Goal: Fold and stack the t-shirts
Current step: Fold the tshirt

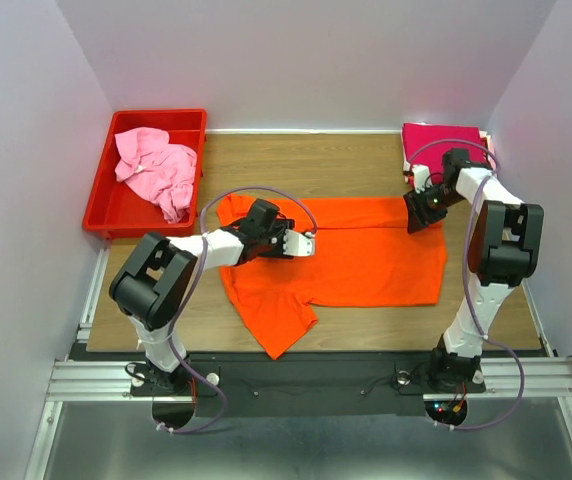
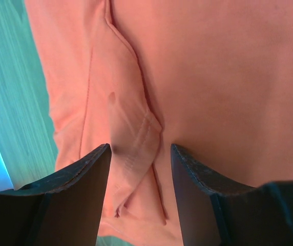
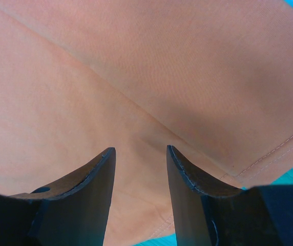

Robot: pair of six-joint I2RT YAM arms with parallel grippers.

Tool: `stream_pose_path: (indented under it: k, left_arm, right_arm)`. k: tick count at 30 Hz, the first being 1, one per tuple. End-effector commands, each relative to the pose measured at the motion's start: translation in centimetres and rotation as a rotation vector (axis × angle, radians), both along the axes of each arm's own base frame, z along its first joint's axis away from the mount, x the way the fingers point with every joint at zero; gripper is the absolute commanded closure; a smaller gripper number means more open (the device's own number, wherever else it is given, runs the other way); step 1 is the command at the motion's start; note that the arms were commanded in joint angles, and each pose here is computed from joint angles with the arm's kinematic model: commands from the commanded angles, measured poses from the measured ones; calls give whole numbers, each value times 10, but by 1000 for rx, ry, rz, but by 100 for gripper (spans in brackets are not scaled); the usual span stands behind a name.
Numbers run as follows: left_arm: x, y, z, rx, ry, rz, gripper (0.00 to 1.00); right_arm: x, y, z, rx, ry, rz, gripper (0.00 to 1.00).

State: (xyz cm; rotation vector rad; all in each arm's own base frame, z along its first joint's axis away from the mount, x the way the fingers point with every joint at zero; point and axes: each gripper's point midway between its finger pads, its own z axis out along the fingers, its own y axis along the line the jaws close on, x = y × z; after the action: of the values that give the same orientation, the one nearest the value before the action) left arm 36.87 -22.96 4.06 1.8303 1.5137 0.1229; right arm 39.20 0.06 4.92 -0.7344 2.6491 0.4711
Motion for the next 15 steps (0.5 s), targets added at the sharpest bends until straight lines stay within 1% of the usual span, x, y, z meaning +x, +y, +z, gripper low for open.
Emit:
stream_pose_path:
  k: [1,9,15]
  left_arm:
    - [22,-14,27,-63,-87,15,39]
    - [49,-17,52,-132,-168,82,42]
    - [77,-14,73,-242,-122,149,44]
  right_arm:
    - [5,3,5,8,-13,4,50]
    - [4,3,3,6,-9,6,50]
    - [1,3,2,3,-5,9,50]
